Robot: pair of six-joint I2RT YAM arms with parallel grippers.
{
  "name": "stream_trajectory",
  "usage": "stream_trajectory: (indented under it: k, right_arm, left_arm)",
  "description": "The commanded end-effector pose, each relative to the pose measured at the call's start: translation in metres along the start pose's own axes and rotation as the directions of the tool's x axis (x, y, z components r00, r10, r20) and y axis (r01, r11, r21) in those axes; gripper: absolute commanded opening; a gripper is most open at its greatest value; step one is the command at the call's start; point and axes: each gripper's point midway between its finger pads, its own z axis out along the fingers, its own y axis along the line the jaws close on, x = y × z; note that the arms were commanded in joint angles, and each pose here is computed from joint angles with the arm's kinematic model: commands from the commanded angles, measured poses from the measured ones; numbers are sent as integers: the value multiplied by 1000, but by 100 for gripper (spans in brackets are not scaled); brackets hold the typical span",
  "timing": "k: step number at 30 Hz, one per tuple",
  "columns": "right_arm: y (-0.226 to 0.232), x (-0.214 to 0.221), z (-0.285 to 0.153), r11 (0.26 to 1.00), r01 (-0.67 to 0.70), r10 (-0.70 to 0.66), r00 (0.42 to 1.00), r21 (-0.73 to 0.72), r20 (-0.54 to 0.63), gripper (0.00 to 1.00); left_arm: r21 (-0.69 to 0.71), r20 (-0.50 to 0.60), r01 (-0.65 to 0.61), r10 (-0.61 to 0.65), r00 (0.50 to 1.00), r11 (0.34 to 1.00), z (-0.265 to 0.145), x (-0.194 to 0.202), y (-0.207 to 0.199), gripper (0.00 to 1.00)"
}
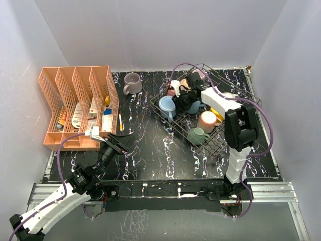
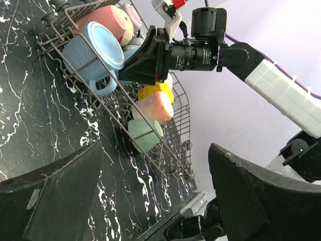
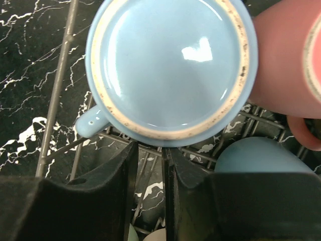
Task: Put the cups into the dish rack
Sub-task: Adjust the cup in the dish rack.
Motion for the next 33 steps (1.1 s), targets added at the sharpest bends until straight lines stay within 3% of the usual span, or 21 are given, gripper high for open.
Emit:
stream_trajectory:
  k: [1, 11, 23, 29, 33]
  right_arm:
    - [-17, -34, -6, 995, 67, -70, 996, 68, 48, 29]
    - [-12, -45, -7, 993, 101, -104, 993, 59, 56, 30]
    - [6, -32, -47, 983, 138, -149, 985, 124, 83, 41]
    - [53, -50, -89, 979, 200, -204, 946, 40, 250, 42]
    - [90, -50, -114, 961, 276, -255, 889, -3, 380, 53]
  left_arm:
    - [48, 37, -3, 1, 999, 999, -2, -15, -20, 83]
    - [20, 22, -54, 53, 998, 998, -2, -17, -21, 82]
    - [-89, -23, -302, 301, 953, 949, 3, -42, -33, 82]
    - [-123, -58, -394, 390, 919, 911, 15, -47, -37, 82]
    - [-154, -119, -460, 446, 887, 874, 26, -45, -37, 82]
